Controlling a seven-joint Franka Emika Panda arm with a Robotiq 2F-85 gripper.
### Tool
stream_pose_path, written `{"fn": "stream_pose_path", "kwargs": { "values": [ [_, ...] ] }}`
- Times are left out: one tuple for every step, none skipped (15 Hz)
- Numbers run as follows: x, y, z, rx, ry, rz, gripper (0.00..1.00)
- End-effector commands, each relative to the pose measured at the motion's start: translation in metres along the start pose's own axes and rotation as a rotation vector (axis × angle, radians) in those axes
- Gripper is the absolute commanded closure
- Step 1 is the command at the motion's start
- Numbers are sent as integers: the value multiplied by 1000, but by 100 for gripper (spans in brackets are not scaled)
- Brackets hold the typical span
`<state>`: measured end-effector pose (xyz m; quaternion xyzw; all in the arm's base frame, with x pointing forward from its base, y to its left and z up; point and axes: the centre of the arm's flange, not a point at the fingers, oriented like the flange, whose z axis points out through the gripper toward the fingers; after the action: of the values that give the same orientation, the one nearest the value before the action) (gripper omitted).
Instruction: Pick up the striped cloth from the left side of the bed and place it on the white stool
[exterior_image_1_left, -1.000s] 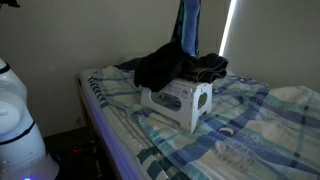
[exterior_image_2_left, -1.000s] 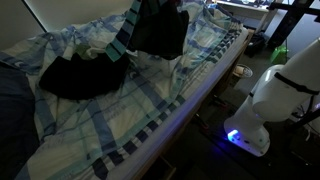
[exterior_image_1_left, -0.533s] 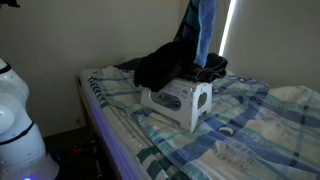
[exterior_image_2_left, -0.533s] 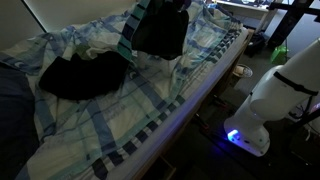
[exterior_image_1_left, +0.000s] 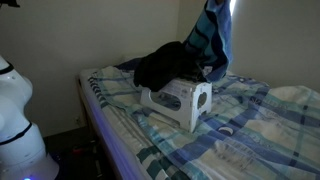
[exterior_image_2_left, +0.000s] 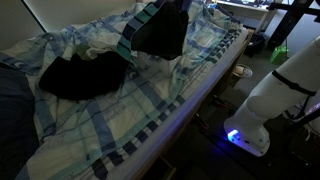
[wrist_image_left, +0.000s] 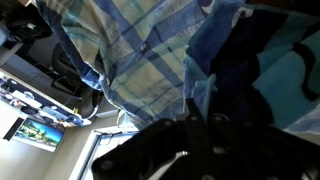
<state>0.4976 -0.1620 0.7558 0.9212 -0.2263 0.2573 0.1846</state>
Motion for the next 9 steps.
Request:
{"fn": "stream_pose_path", "kwargs": {
  "values": [
    [-31,-32,42,27,-68,-29,95],
    [-44,-47,52,48,-91,-49,95],
    [-56,-62,61,74,-112,-74,95],
    [-70,-78,69,106,-136,-95,95],
    [-83,-95,77,130,-161,-115,95],
    [-95,-112,85,144,-187,-136,95],
    [-109,-128,93,163,-217,-167,95],
    [-123,-143,97,180,-244,-192,95],
    [-136,-157,104,194,-271,-218,95]
  ]
}}
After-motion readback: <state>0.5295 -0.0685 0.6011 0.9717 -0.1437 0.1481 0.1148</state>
